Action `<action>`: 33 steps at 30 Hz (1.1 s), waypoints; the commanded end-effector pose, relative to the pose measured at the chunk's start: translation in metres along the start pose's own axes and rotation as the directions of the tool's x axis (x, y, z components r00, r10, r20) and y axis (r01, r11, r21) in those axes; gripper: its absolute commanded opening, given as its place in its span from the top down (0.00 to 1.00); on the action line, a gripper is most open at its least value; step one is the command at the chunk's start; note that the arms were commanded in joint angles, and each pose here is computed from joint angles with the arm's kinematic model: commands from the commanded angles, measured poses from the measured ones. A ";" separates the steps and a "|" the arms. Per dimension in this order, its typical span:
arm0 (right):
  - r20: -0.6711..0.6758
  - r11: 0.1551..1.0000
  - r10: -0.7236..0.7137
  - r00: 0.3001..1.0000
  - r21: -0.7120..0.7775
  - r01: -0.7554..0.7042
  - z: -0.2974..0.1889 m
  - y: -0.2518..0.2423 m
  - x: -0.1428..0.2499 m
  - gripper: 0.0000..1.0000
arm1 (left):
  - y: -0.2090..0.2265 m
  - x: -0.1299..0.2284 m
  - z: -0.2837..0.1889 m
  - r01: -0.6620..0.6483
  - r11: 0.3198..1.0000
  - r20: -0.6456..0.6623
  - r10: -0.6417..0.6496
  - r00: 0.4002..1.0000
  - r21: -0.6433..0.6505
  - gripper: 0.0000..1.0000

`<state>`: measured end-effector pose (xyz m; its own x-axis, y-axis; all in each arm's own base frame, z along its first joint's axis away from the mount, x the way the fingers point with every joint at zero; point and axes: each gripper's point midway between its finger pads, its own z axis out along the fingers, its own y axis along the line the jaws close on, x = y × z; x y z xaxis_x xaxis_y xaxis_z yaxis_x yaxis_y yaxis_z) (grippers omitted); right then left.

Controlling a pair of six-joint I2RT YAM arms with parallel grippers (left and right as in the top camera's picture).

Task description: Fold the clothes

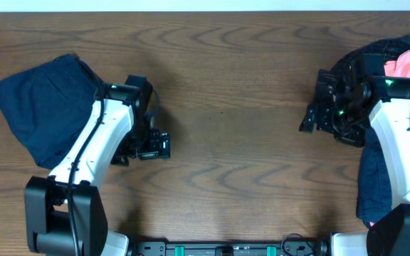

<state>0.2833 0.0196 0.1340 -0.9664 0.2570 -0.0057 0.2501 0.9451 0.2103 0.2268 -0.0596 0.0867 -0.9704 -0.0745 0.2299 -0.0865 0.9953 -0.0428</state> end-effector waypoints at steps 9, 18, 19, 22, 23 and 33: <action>0.352 0.991 -0.108 0.930 -0.036 0.128 -0.059 0.008 0.010 0.01 | 0.000 0.023 -0.092 -0.073 0.992 0.516 0.010 0.856 0.101 0.02; 0.732 0.981 -0.146 0.665 0.023 0.190 -0.090 -0.004 0.041 0.01 | 0.033 0.070 -0.110 -0.039 0.990 0.825 -0.089 0.557 0.133 0.02; 0.748 0.981 -0.145 0.647 0.024 0.192 -0.090 -0.005 0.043 0.01 | 0.035 0.075 -0.112 -0.047 0.989 0.843 -0.094 0.530 0.140 0.02; 0.757 0.981 -0.144 0.638 0.023 0.195 -0.082 -0.009 0.054 0.01 | 0.036 0.086 -0.122 -0.070 0.985 0.885 -0.109 0.453 0.157 0.02; 0.749 0.981 -0.145 0.646 0.023 0.193 -0.078 -0.011 0.059 0.01 | 0.037 0.089 -0.125 -0.076 0.984 0.894 -0.113 0.434 0.161 0.02; 0.587 0.987 -0.145 0.797 0.036 0.154 -0.039 -0.029 0.098 0.01 | 0.038 0.095 -0.130 -0.087 0.982 0.910 -0.121 0.397 0.168 0.02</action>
<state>0.1845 0.0092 0.1704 -0.7551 0.2046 -0.6229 0.1098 0.9761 0.1874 0.1597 -0.0236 0.2329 -0.5867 -0.1949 -0.7860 -0.0218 0.9741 -0.2253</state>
